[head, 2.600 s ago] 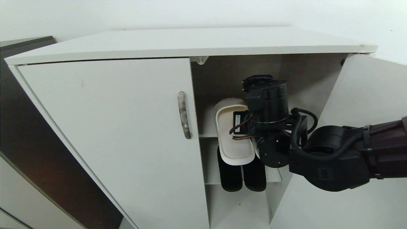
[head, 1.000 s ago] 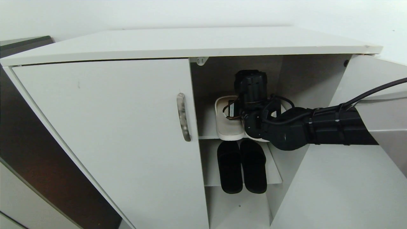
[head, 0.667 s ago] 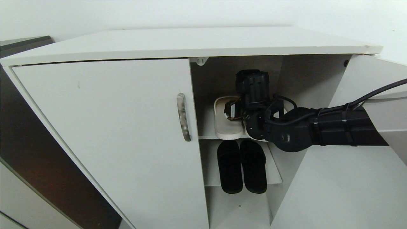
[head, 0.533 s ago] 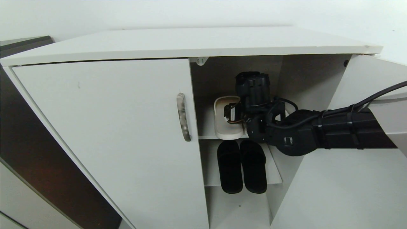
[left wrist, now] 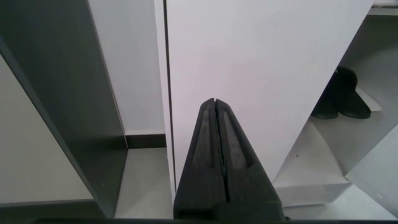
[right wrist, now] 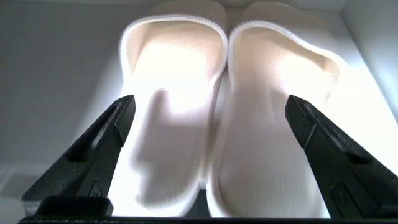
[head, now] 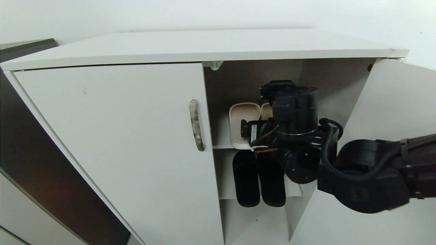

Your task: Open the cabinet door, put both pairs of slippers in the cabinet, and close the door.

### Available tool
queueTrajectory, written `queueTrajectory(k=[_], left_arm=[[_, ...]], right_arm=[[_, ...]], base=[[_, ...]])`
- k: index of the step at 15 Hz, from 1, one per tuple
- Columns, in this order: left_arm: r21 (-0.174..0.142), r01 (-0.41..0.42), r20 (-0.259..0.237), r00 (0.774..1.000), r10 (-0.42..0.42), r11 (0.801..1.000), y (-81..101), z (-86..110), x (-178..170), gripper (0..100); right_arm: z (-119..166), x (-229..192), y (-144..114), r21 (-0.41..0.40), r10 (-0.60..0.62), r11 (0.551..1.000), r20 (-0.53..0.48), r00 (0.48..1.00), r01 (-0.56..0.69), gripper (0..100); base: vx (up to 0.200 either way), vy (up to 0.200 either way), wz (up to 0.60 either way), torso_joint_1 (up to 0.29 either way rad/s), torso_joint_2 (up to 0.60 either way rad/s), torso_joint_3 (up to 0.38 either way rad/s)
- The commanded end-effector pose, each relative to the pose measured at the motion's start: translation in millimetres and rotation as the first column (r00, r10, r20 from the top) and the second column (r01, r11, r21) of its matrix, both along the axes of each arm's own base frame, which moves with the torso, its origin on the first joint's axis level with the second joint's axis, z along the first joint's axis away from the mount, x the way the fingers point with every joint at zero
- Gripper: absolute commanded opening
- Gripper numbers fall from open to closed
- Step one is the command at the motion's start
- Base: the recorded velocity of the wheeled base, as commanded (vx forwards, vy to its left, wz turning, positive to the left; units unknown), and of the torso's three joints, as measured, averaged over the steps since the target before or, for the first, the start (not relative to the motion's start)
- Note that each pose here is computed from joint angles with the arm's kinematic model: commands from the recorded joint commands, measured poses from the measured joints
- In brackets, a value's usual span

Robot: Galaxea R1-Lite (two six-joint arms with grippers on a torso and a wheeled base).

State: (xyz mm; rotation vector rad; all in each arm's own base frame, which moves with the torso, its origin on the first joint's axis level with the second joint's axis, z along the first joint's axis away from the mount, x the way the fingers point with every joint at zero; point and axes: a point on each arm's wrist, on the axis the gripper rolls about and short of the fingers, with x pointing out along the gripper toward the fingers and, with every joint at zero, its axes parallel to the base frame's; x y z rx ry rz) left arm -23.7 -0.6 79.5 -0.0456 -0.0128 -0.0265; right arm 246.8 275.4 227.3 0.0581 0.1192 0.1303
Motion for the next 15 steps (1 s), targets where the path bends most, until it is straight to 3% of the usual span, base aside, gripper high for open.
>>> queueTrajectory(k=[1,2,3,5,15], left_arm=[[0.0,0.0,0.0,1.0,0.0,1.0,0.0,0.0,0.0,0],[0.0,0.0,0.002,1.0,0.0,1.0,0.0,0.2,0.0,0],[0.0,0.0,0.0,1.0,0.0,1.0,0.0,0.0,0.0,0],[0.0,0.001,0.0,1.0,-0.001,1.0,0.0,0.0,0.0,0],[-0.003,0.001,0.0,1.0,-0.001,1.0,0.0,0.0,0.0,0]], right_arm=[[3.4,-29.0,-16.0,0.03,0.036,0.999,0.025,0.999,-0.036,100],[2.1,-35.2,-18.2,0.031,0.046,0.998,0.027,0.999,-0.047,100],[1.0,-53.2,-24.2,0.032,0.088,0.996,0.025,0.996,-0.088,0],[-2.0,-61.4,-26.7,0.024,0.135,0.991,0.015,0.991,-0.135,0],[-1.3,-61.9,-27.4,0.028,0.138,0.99,0.021,0.99,-0.139,0]], base=[[0.0,0.0,0.0,0.0,0.0,0.0],[0.0,0.0,0.0,0.0,0.0,0.0],[0.0,0.0,0.0,0.0,0.0,0.0],[0.0,0.0,0.0,0.0,0.0,0.0],[0.0,0.0,0.0,0.0,0.0,0.0]])
